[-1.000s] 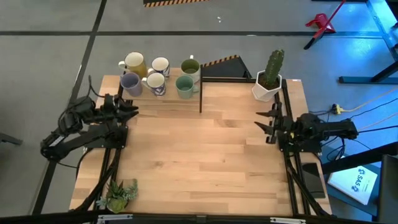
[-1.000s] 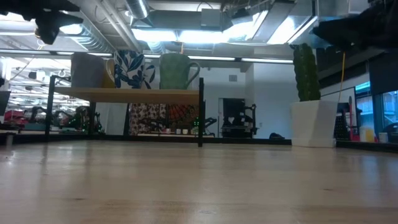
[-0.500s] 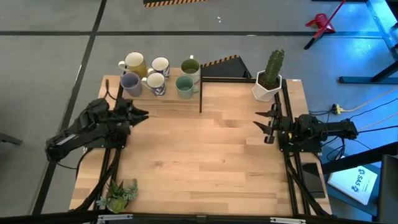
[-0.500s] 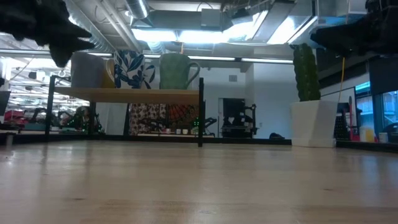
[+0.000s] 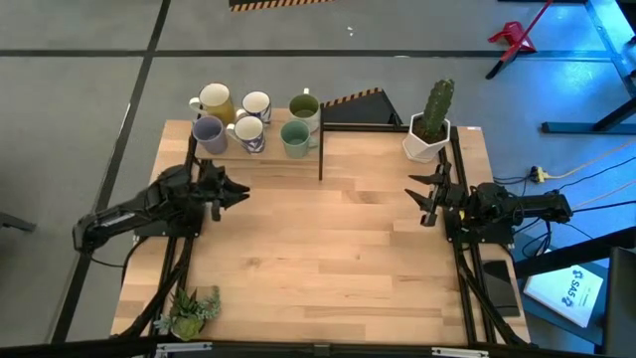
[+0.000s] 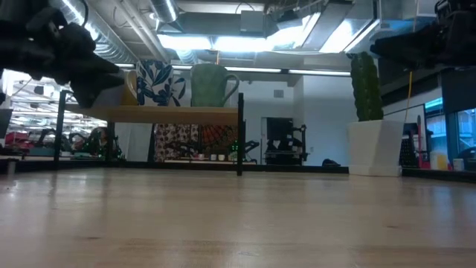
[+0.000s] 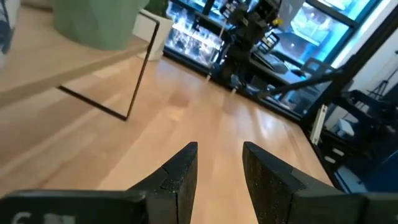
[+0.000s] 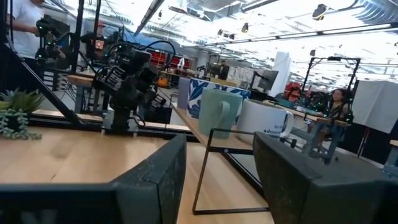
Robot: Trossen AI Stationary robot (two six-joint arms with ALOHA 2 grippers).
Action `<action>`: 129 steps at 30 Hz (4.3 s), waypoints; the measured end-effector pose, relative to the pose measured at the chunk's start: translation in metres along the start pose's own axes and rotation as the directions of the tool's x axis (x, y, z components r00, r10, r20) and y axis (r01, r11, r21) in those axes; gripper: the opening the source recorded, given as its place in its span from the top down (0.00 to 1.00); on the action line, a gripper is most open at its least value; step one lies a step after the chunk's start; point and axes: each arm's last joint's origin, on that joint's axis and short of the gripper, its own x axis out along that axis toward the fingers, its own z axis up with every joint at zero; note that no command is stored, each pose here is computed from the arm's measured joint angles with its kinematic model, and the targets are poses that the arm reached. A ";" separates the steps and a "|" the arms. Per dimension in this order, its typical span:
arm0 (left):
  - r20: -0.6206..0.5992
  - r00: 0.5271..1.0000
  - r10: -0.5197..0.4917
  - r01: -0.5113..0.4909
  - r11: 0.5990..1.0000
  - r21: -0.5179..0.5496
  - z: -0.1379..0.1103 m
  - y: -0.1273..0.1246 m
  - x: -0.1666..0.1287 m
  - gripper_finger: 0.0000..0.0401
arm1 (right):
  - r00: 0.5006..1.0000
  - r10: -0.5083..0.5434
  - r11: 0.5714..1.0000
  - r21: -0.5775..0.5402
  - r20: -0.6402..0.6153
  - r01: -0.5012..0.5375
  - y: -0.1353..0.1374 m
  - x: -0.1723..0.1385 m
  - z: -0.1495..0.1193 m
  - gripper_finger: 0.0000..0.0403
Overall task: Place coffee mugs
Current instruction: Return to Home Position
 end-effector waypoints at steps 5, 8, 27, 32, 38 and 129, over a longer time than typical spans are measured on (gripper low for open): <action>0.045 0.999 -0.011 0.010 1.000 0.025 -0.006 -0.001 0.005 0.70 | 1.000 -0.010 1.000 -0.002 -0.009 0.010 0.000 0.000 -0.001 0.56; 0.045 0.999 -0.010 0.008 0.999 0.049 -0.007 -0.004 0.006 0.70 | 0.999 -0.023 1.000 -0.007 -0.024 0.023 0.000 0.000 -0.002 0.56; 0.056 0.998 0.020 -0.025 0.996 0.087 -0.009 -0.006 0.007 0.70 | 0.981 0.019 0.997 -0.074 -0.192 -0.034 0.004 -0.001 -0.018 0.56; 0.056 0.998 0.020 -0.025 0.996 0.086 -0.009 -0.006 0.007 0.70 | 0.980 0.069 0.994 -0.066 -0.184 -0.083 0.006 -0.002 -0.018 0.56; 0.057 0.998 0.020 -0.025 0.996 0.087 -0.009 -0.006 0.007 0.70 | 0.980 0.069 0.994 -0.066 -0.184 -0.082 0.006 -0.002 -0.018 0.56; 0.059 0.998 0.019 -0.024 0.996 0.087 -0.009 -0.006 0.007 0.70 | 0.980 0.069 0.994 -0.066 -0.187 -0.083 0.006 -0.002 -0.019 0.56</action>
